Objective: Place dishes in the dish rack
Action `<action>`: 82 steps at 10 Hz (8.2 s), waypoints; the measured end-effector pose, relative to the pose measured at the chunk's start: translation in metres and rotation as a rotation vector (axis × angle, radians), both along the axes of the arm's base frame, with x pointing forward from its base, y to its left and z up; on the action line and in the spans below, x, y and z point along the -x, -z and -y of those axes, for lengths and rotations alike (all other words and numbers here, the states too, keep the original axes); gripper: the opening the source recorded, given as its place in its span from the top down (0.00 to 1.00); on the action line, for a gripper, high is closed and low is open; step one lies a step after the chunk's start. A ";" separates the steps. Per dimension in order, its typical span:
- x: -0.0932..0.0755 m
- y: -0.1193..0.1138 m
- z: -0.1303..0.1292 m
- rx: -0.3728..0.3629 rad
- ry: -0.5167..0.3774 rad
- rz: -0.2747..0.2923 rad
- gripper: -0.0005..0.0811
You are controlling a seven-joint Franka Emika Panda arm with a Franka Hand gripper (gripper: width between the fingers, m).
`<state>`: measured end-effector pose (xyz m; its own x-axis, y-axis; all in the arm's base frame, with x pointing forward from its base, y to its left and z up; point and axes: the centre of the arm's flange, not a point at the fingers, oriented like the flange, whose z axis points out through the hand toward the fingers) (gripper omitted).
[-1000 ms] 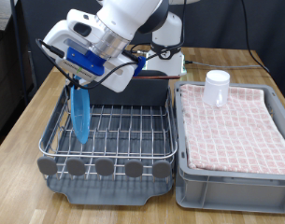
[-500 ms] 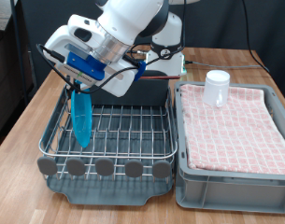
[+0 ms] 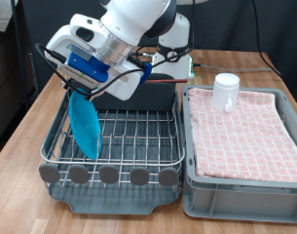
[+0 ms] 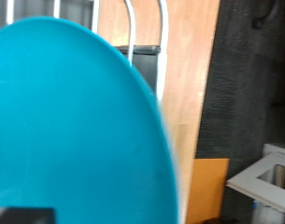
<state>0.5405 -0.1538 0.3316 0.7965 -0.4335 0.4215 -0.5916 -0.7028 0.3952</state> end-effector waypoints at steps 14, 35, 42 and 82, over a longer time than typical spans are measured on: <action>0.034 -0.129 -0.115 -0.451 -0.120 -0.042 0.01; 0.083 -0.049 -0.255 -0.613 -0.029 -0.092 0.01; 0.095 -0.046 -0.283 -0.602 0.059 -0.116 0.01; 0.090 0.088 -0.298 -0.622 0.171 -0.329 0.91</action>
